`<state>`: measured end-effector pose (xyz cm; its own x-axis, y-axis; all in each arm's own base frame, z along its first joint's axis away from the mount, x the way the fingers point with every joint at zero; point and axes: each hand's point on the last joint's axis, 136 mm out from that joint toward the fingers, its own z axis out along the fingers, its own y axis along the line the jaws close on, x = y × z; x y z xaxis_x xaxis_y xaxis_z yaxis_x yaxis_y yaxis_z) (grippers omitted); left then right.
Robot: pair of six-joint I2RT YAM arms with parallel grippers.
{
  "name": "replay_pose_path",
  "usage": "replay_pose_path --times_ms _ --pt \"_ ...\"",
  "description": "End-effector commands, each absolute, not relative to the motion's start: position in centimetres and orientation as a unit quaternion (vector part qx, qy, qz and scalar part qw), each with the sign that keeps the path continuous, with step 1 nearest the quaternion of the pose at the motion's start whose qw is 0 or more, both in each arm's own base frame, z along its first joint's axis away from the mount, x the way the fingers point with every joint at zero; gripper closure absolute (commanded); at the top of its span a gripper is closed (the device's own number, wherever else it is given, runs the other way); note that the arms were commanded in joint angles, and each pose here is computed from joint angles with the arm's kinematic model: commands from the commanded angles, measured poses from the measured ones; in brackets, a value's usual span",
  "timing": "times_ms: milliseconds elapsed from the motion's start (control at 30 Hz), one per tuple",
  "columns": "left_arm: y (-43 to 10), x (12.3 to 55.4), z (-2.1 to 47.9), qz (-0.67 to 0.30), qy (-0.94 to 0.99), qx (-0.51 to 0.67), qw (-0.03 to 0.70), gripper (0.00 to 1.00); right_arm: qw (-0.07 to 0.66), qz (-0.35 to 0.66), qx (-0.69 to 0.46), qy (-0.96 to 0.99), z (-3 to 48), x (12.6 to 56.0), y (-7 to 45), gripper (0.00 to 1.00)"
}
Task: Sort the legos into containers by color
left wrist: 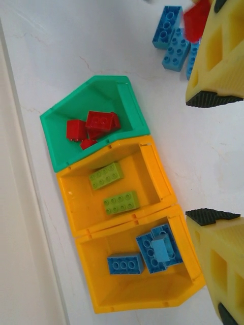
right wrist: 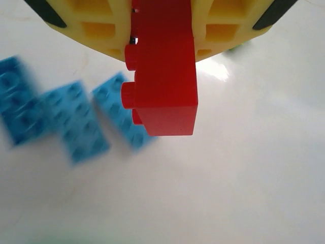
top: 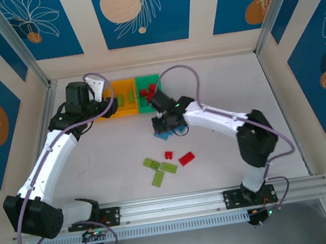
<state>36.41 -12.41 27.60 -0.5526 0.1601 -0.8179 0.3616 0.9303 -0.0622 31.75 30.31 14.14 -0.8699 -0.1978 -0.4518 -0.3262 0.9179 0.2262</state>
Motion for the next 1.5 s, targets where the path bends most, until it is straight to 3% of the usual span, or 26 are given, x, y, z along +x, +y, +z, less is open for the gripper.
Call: replay_pose_path --times_ms 0,233,367,500,567,767,967,1133,1267,1400,1467 --pt "-13.7 37.1 30.0 -0.151 0.854 0.150 0.475 0.44 0.325 0.172 -0.082 0.926 19.2 38.9 29.2 0.76" --pt "-15.0 35.8 29.3 -0.172 0.858 0.159 0.456 0.44 0.369 0.132 -0.100 0.915 18.3 49.8 31.0 0.76" --pt "-15.9 34.9 28.4 -0.187 0.865 0.174 0.433 0.43 0.368 0.128 -0.115 0.914 16.5 53.0 33.2 0.73" --pt "-17.2 34.4 28.1 -0.197 0.862 0.186 0.428 0.39 0.347 0.157 -0.135 0.915 15.2 53.9 35.6 0.62" --pt "-18.0 34.1 27.8 -0.204 0.861 0.193 0.424 0.36 0.337 0.168 -0.141 0.915 15.6 53.6 36.3 0.54" --pt "-20.7 33.2 27.0 -0.223 0.861 0.214 0.404 0.35 0.339 0.181 -0.122 0.915 20.5 51.4 34.3 0.51" --pt "-25.2 31.8 24.7 -0.244 0.872 0.222 0.362 0.36 0.330 0.227 -0.049 0.915 25.1 46.3 27.5 0.51" --pt "-26.4 31.0 18.0 -0.178 0.925 0.210 0.263 0.35 0.305 0.272 0.048 0.911 25.7 40.1 20.5 0.43" --pt "-27.4 30.6 13.3 -0.150 0.945 0.220 0.188 0.20 0.287 0.272 0.111 0.912 24.2 36.0 16.0 0.36" --pt "-29.6 30.5 10.4 -0.134 0.946 0.251 0.159 0.02 0.277 0.262 0.138 0.914 22.7 33.4 13.8 0.27" --pt "-30.0 30.7 8.8 -0.104 0.946 0.267 0.149 0.00 0.262 0.264 0.150 0.916 21.8 32.8 13.4 0.26"
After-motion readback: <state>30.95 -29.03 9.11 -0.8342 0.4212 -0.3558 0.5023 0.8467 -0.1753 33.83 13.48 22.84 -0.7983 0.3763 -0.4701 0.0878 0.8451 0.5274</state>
